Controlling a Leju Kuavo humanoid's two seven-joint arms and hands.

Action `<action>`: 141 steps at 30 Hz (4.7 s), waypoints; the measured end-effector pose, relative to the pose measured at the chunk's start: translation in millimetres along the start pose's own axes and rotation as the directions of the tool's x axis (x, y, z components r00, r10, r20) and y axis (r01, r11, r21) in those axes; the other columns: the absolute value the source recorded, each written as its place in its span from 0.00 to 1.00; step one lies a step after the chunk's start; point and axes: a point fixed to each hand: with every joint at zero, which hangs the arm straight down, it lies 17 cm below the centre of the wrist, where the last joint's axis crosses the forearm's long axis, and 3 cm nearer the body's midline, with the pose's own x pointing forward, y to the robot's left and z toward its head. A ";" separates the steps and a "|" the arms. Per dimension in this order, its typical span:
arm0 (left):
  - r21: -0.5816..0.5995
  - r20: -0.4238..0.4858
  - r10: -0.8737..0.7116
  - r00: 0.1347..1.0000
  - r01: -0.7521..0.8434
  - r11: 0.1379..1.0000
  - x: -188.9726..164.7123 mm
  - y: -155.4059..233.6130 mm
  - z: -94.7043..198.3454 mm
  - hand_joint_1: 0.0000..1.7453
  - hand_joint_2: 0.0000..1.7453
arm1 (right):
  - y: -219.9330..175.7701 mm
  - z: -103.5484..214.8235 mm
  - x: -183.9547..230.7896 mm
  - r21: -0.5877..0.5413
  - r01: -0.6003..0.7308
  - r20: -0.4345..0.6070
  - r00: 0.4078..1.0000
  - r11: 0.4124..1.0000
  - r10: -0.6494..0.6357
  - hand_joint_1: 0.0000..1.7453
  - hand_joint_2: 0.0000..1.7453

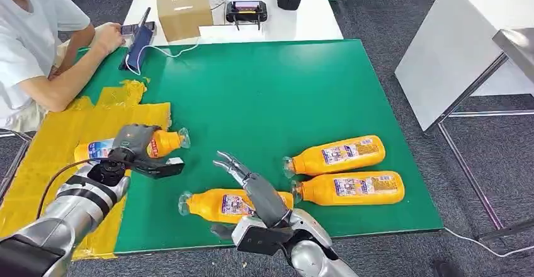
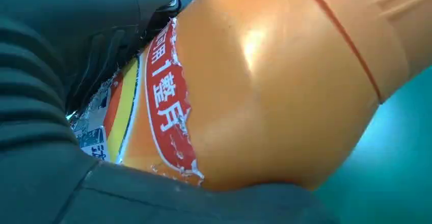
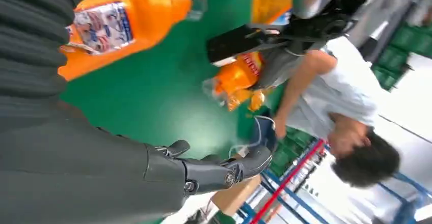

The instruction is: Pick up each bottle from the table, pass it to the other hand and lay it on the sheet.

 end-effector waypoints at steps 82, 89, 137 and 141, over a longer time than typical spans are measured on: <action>0.476 0.580 0.745 0.329 -0.879 0.018 19.6 222.7 148.0 0.00 1.00 | -6.4 70.8 -186.5 0.417 -0.617 -0.409 0.528 0.667 0.744 0.98 1.00; 0.453 0.617 0.736 0.279 -0.891 -0.042 28.7 235.4 168.2 0.00 1.00 | -10.0 70.2 -200.2 0.440 -0.607 -0.422 0.511 0.662 0.749 0.98 1.00; -0.145 0.606 0.753 -0.256 -0.966 -0.212 129.6 219.2 189.2 0.00 1.00 | -115.1 53.5 -27.7 -0.508 -0.316 -0.198 0.948 0.801 0.249 1.00 1.00; -0.231 0.599 0.737 -0.314 -0.949 -0.217 142.0 222.1 195.6 0.00 1.00 | -92.1 39.4 -29.5 -0.429 -0.323 -0.183 0.946 0.844 0.269 1.00 1.00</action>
